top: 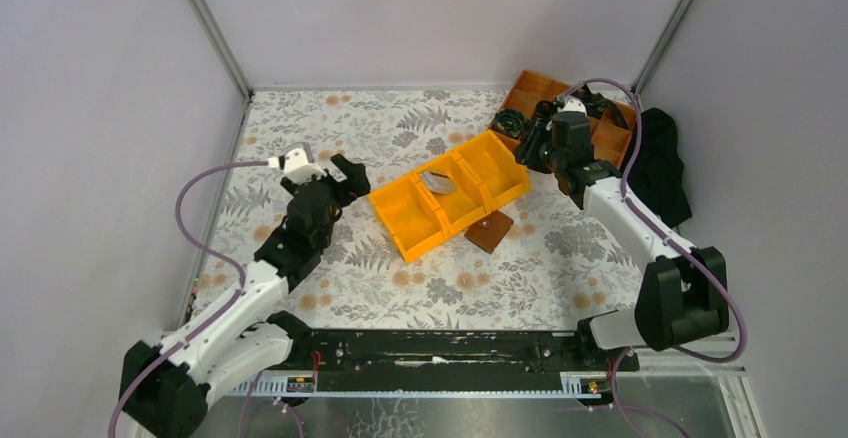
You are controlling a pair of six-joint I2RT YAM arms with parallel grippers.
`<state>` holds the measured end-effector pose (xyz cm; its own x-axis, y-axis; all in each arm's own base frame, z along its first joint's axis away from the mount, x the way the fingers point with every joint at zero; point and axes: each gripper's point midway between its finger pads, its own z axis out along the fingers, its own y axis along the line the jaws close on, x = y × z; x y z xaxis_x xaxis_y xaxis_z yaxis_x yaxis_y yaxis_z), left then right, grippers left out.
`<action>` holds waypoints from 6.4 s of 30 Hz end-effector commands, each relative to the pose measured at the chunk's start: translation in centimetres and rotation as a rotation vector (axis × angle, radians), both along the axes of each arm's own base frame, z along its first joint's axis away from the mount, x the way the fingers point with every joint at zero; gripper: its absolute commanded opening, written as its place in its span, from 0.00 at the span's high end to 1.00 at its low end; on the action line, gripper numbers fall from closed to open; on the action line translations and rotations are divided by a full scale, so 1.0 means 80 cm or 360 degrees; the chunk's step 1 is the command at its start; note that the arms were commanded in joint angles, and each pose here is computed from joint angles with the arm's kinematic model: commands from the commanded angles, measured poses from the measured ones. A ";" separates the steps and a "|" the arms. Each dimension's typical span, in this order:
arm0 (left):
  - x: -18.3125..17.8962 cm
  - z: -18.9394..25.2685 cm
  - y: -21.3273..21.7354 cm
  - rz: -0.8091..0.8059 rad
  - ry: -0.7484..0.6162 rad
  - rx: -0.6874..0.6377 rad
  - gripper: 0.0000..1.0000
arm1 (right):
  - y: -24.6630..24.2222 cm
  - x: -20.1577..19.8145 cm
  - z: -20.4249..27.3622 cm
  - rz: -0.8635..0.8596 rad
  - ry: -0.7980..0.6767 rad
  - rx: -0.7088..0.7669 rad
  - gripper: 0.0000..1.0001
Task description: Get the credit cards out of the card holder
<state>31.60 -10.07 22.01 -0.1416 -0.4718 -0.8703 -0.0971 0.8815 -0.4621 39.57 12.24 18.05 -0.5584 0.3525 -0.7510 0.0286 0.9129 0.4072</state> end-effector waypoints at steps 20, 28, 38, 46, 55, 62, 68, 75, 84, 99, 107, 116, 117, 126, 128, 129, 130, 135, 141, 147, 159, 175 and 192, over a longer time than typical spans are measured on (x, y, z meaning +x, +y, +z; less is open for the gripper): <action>0.014 -0.112 -0.039 -0.0099 0.0543 0.0038 0.33 | 0.029 0.010 -0.063 0.0110 0.0122 -0.0100 0.15; 0.008 -0.136 -0.055 -0.0150 0.0654 -0.0062 0.28 | 0.016 0.012 -0.063 0.0038 0.0110 -0.0257 0.16; -0.019 -0.150 -0.069 -0.0239 0.0720 -0.0195 0.28 | -0.005 0.043 -0.057 0.0055 0.0173 -0.0581 0.28; -0.026 -0.156 -0.063 -0.0219 0.0723 -0.0185 0.28 | 0.000 0.063 -0.063 0.0412 0.0145 -0.0885 0.18; -0.026 -0.158 -0.067 -0.0287 0.0716 -0.0128 0.29 | -0.006 0.108 -0.066 0.0528 0.0156 -0.0912 0.25; -0.028 -0.153 -0.060 -0.0266 0.0679 -0.0103 0.28 | 0.013 0.123 -0.094 0.0605 0.0201 -0.0824 0.35; -0.028 -0.151 -0.060 -0.0277 0.0666 -0.0103 0.28 | 0.022 0.119 -0.105 0.0632 0.0206 -0.0754 0.42; -0.028 -0.160 -0.068 -0.0313 0.0698 -0.0113 0.28 | 0.018 0.112 -0.107 0.0605 0.0216 -0.0748 0.61; -0.028 -0.163 -0.071 -0.0327 0.0712 -0.0120 0.28 | 0.015 0.100 -0.121 0.0570 0.0244 -0.0725 0.79; -0.028 -0.164 -0.067 -0.0309 0.0711 -0.0109 0.27 | 0.014 0.068 -0.100 0.0498 0.0216 -0.0600 0.93; -0.028 -0.164 -0.069 -0.0315 0.0708 -0.0117 0.27 | 0.016 0.045 -0.092 0.0490 0.0180 -0.0531 0.94; -0.029 -0.163 -0.069 -0.0326 0.0703 -0.0120 0.27 | 0.016 0.033 -0.069 0.0474 0.0101 -0.0487 0.40; -0.029 -0.162 -0.070 -0.0328 0.0699 -0.0121 0.27 | 0.015 0.032 -0.064 0.0471 0.0088 -0.0484 0.37; -0.032 -0.153 -0.069 -0.0338 0.0662 -0.0137 0.27 | 0.017 -0.007 -0.020 0.0442 -0.0061 -0.0386 0.29; -0.032 -0.146 -0.070 -0.0351 0.0635 -0.0151 0.27 | 0.025 -0.028 -0.023 0.0459 -0.0076 -0.0350 0.31; -0.033 -0.143 -0.071 -0.0364 0.0624 -0.0154 0.27 | 0.029 -0.036 -0.019 0.0462 -0.0096 -0.0330 0.33; -0.035 -0.140 -0.072 -0.0376 0.0610 -0.0161 0.27 | 0.034 -0.046 -0.022 0.0472 -0.0104 -0.0313 0.36; -0.041 -0.130 -0.086 -0.0447 0.0556 -0.0166 0.28 | 0.070 -0.089 -0.040 0.0566 -0.0098 -0.0328 0.41; -0.038 -0.135 -0.090 -0.0445 0.0585 -0.0126 0.28 | 0.110 -0.086 -0.035 0.0609 -0.0129 -0.0576 0.40; -0.036 -0.135 -0.072 -0.0356 0.0564 -0.0055 0.27 | 0.156 -0.080 -0.052 0.0734 -0.0200 -0.0774 0.42; -0.034 -0.145 -0.063 -0.0309 0.0578 0.0000 0.27 | 0.211 -0.025 -0.090 0.0779 -0.0196 -0.0946 0.31; -0.052 -0.091 -0.098 -0.0565 0.0262 -0.0066 0.27 | 0.081 -0.067 -0.015 -0.0012 -0.0366 -0.0772 0.74; -0.095 -0.134 -0.235 -0.1078 0.0405 0.0149 0.25 | 0.078 -0.163 -0.137 0.0283 -0.0030 -0.0446 1.00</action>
<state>23.29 -26.75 9.05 -0.6272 -0.1143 -0.7704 0.3305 0.8566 -0.3962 26.69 16.04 7.52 -0.5546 -0.0353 -0.8314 -0.1075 0.9938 0.0295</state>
